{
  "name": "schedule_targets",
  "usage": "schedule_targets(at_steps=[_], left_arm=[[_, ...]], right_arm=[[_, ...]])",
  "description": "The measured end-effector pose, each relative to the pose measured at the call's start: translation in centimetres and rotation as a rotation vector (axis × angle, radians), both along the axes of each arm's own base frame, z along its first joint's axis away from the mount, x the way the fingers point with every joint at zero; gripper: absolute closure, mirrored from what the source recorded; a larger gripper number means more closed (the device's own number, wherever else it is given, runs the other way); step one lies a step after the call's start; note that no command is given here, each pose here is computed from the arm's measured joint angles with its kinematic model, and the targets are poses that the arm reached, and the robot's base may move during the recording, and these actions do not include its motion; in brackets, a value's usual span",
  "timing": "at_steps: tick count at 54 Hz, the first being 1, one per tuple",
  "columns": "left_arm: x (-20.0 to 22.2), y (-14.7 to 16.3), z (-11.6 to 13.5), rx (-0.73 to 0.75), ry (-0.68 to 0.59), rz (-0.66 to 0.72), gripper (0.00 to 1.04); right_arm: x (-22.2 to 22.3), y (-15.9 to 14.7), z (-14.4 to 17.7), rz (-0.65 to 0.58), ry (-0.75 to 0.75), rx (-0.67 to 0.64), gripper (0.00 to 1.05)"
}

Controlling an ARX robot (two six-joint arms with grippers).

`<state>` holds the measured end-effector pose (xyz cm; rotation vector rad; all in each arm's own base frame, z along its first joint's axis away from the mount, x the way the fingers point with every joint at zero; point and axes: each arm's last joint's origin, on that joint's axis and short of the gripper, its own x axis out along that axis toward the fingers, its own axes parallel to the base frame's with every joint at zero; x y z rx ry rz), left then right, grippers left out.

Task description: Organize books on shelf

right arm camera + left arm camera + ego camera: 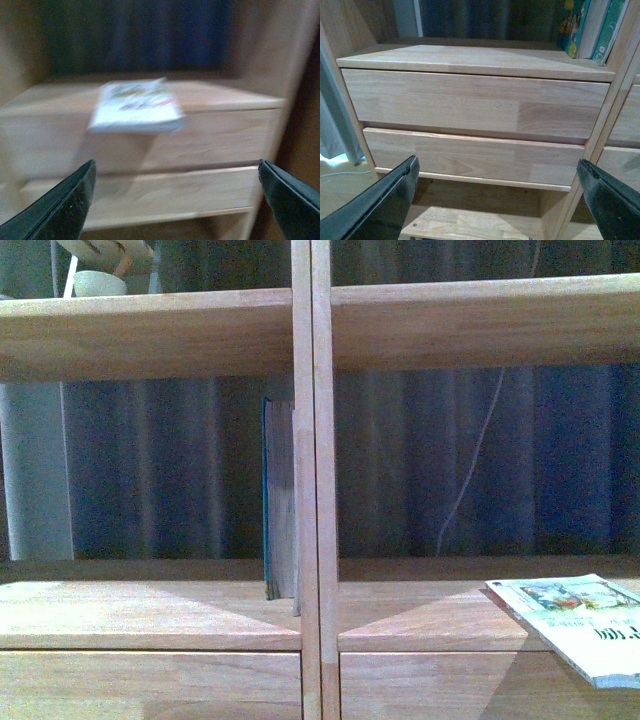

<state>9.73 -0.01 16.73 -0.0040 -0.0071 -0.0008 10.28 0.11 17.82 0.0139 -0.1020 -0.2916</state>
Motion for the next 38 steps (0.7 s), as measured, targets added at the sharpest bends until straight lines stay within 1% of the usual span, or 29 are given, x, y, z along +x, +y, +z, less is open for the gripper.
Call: schedule_targets(at_steps=[1,2,3,4,5,6,7,9,13,19,27,33,38], left_arm=[[0.0,0.0,0.0,0.000,0.000,0.001,0.07],[0.0,0.0,0.0,0.000,0.000,0.000,0.07],[0.0,0.0,0.0,0.000,0.000,-0.001,0.07],[0.0,0.0,0.0,0.000,0.000,0.000,0.07],[0.0,0.0,0.0,0.000,0.000,0.000,0.07],[0.0,0.0,0.0,0.000,0.000,0.000,0.07],[0.0,0.0,0.0,0.000,0.000,-0.001,0.07],[0.0,0.0,0.0,0.000,0.000,0.000,0.07],[0.0,0.0,0.0,0.000,0.000,-0.001,0.07],[0.0,0.0,0.0,0.000,0.000,0.000,0.07],[0.0,0.0,0.0,0.000,0.000,0.000,0.07],[0.0,0.0,0.0,0.000,0.000,0.000,0.07],[0.0,0.0,0.0,0.000,0.000,0.000,0.07]], right_arm=[[0.1,0.1,0.2,-0.079,-0.019,0.023,0.07],[0.2,0.1,0.2,-0.120,-0.018,0.034,0.07],[0.2,0.1,0.1,-0.194,-0.001,0.060,0.07],[0.3,0.0,-0.2,-0.274,0.030,0.078,0.07],[0.4,0.0,-0.4,-0.294,0.052,0.077,0.07],[0.4,-0.2,-0.7,-0.398,0.080,0.098,0.07],[0.4,-0.4,-1.0,-0.475,0.108,0.108,0.07],[0.5,-0.7,-1.6,-0.591,0.164,0.137,0.07],[1.1,-0.9,-1.6,-0.596,0.215,0.228,0.07],[3.1,-1.1,-0.7,-0.541,0.185,0.518,0.07],[6.1,-1.0,0.3,-0.473,0.114,0.810,0.07],[8.3,-1.1,1.1,-0.429,0.085,0.966,0.07],[10.1,-1.1,1.7,-0.399,0.066,1.057,0.07]])
